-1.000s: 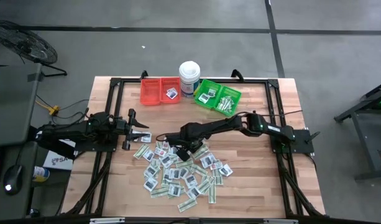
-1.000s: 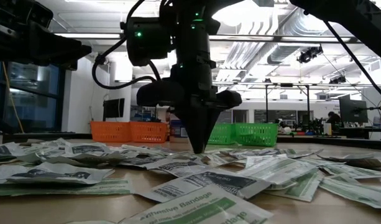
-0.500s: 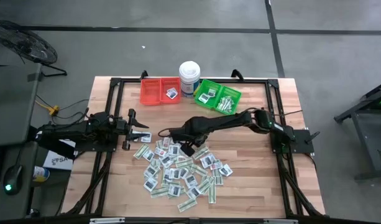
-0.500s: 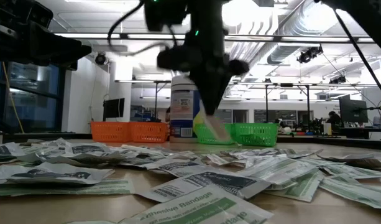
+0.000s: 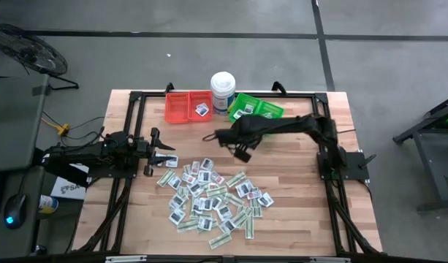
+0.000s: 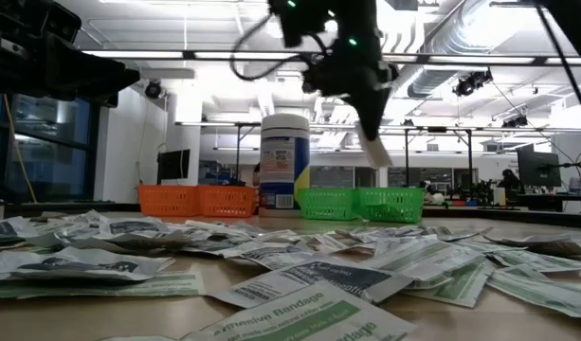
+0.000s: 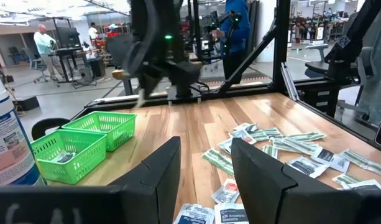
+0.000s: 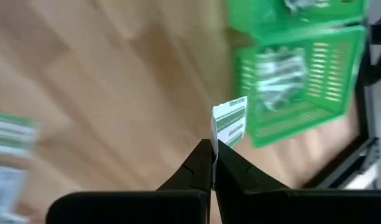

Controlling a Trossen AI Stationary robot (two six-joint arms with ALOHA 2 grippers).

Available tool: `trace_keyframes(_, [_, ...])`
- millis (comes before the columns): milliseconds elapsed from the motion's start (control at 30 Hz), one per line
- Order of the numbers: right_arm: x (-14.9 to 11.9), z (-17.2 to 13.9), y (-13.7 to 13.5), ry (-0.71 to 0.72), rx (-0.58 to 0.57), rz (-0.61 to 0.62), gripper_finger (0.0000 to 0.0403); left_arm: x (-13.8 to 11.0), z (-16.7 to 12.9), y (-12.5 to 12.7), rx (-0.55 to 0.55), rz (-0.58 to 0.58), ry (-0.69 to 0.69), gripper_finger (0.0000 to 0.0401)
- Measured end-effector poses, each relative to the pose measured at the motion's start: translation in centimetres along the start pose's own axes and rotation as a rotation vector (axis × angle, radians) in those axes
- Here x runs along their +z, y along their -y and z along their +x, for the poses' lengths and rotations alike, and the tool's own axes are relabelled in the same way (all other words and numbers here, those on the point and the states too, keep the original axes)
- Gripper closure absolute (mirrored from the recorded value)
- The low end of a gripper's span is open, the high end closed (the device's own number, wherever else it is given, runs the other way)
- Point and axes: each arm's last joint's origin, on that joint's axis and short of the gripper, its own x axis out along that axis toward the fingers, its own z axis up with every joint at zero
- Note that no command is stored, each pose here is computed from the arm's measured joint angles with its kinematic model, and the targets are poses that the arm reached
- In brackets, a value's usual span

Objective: Pick & Place First Aid Supplies
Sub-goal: Put the green bandage pack into the right green bin

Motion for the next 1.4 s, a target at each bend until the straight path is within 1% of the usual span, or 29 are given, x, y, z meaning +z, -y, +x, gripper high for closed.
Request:
trace_keyframes(100, [-0.8,1.1,2.4,0.009,-0.010,-0.007,0.0403,0.0,0.0,0.0,-0.001,0.000,0.000,0.0261])
trace_keyframes(233, [-2.0,2.5,5.0,0.074,-0.033,-0.005,0.0403,0.0,0.0,0.0,-0.001,0.000,0.000,0.0261])
trace_keyframes(433, [-3.8,4.7,7.6,0.158,-0.093,-0.146,0.0403,0.0,0.0,0.0,-0.001,0.000,0.000,0.0261])
trace_keyframes(500, [-4.2,5.6,8.1,0.188,-0.091,-0.180,0.0403,0.0,0.0,0.0,-0.001,0.000,0.000,0.0261])
trace_keyframes(733, [-4.9,9.3,9.3,0.231,-0.060,-0.236,0.0403,0.0,0.0,0.0,-0.005,0.000,0.000,0.0261])
trace_keyframes(867, [-5.1,10.6,9.3,0.265,-0.034,-0.277,0.0403,0.0,0.0,0.0,-0.005,0.000,0.000,0.0261])
trace_keyframes(1000, [-4.9,10.5,9.5,0.317,0.010,-0.276,0.0403,0.0,0.0,0.0,-0.005,0.000,0.000,0.0261])
trace_keyframes(1200, [-5.0,10.6,10.2,0.316,0.066,-0.236,0.0400,0.0,0.0,0.0,-0.004,0.000,0.000,0.0261])
trace_keyframes(1300, [-5.1,10.7,10.4,0.308,0.098,-0.237,0.0384,0.0,0.0,0.0,-0.004,0.000,0.000,0.0261])
trace_keyframes(1400, [-4.9,10.8,10.6,0.315,0.101,-0.218,0.0352,0.0,0.0,0.0,-0.004,0.000,0.000,0.0261])
